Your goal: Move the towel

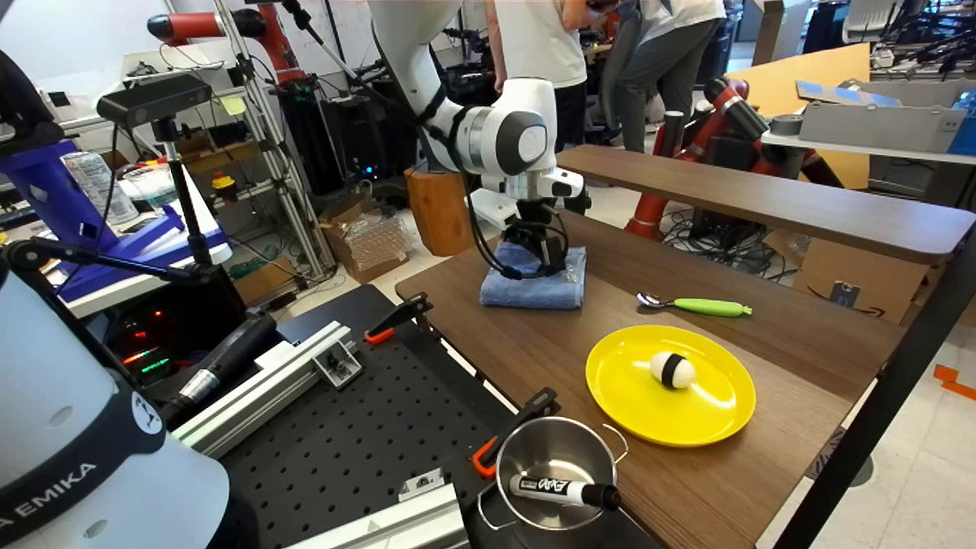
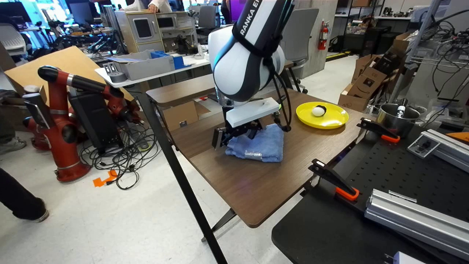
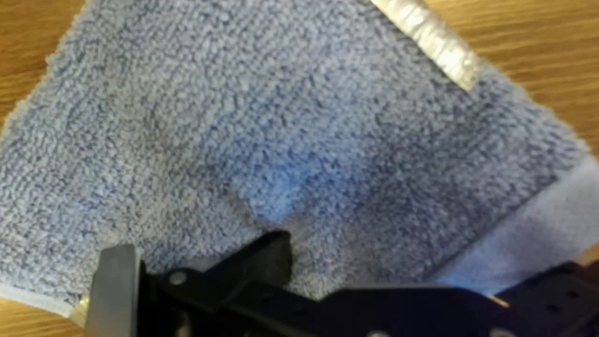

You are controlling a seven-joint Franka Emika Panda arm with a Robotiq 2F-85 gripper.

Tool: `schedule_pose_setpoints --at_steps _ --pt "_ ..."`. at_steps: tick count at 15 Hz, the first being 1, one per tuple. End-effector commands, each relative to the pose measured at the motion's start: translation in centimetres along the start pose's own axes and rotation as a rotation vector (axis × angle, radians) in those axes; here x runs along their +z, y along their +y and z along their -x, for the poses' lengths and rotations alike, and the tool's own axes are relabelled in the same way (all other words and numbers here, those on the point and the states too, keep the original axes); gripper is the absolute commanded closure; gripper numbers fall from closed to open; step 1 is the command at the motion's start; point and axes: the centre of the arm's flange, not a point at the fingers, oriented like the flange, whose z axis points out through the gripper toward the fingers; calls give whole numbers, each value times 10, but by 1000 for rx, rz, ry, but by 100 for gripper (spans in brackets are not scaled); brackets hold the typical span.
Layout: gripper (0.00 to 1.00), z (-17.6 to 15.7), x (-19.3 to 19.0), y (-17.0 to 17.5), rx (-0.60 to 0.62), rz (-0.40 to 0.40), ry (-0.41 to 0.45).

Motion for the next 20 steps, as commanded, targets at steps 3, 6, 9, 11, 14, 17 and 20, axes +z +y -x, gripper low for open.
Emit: schedule_pose_setpoints --at_steps 3,6,9,11,14,17,20 --pt "0 15 18 8 20 -6 -5" --pt "0 23 19 14 21 -12 -2" --pt "0 31 11 32 40 -32 0" --pt "0 34 10 52 80 -70 -2" --pt "0 26 6 87 149 -113 -43" --pt "0 7 5 127 220 -174 -86" --pt "0 -6 3 164 291 -228 -117"
